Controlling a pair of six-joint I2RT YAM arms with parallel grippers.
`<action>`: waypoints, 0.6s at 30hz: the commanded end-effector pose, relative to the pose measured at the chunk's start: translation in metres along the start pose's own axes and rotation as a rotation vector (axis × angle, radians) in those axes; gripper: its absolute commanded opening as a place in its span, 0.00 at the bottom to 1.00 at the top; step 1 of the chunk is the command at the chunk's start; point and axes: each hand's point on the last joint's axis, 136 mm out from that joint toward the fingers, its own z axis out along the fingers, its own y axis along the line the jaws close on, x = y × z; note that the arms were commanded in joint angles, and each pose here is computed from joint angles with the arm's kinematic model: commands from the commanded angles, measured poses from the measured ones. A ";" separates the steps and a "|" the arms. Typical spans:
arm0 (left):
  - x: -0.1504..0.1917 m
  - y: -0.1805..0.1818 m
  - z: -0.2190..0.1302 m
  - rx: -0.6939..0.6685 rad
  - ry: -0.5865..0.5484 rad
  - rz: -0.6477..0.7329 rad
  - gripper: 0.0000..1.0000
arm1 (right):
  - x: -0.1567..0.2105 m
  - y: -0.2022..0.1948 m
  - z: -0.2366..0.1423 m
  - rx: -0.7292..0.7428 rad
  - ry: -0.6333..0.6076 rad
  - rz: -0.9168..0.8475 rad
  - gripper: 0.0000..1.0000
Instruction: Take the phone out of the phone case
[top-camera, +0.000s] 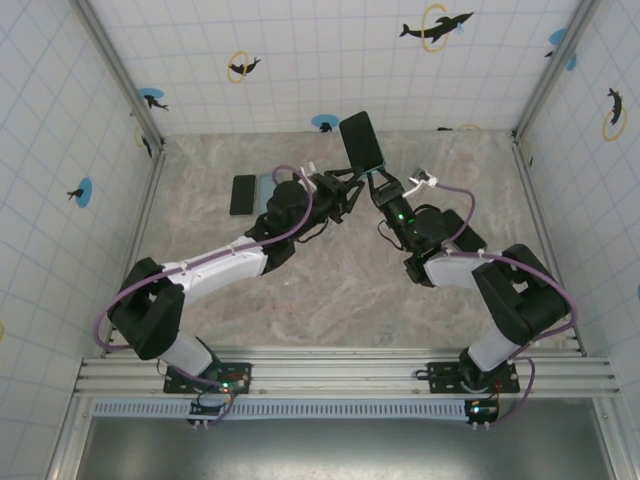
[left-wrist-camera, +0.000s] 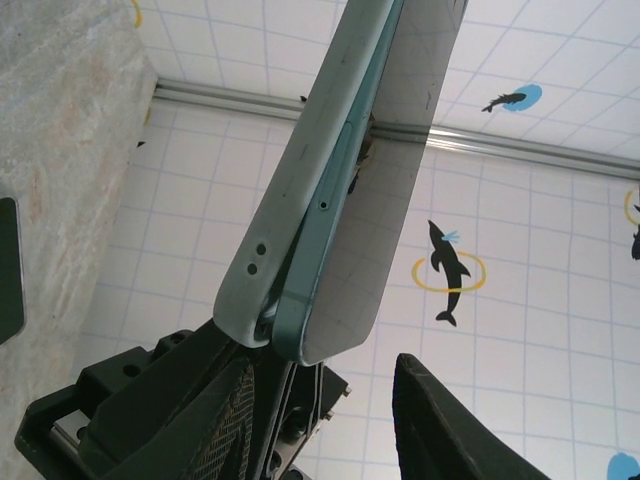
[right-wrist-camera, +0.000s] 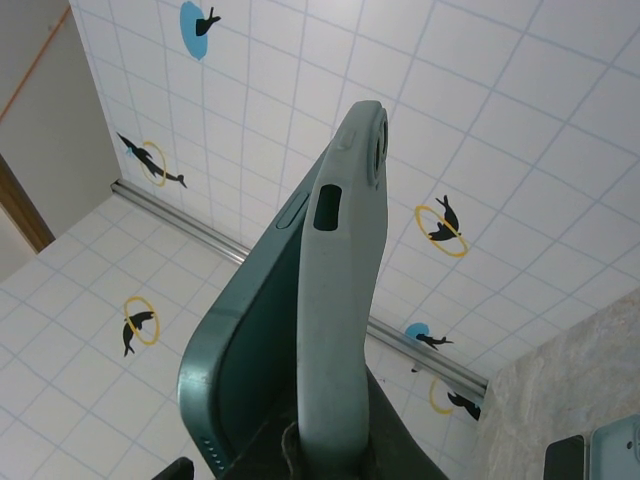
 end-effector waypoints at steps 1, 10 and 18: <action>0.001 -0.017 0.005 0.052 0.000 0.001 0.39 | -0.010 0.028 -0.001 -0.109 -0.044 0.002 0.03; -0.008 -0.013 0.008 0.061 -0.033 -0.012 0.39 | -0.007 0.034 -0.003 -0.127 -0.039 0.012 0.02; -0.023 -0.020 0.013 0.081 -0.091 -0.001 0.39 | -0.003 0.033 -0.007 -0.116 -0.041 0.025 0.02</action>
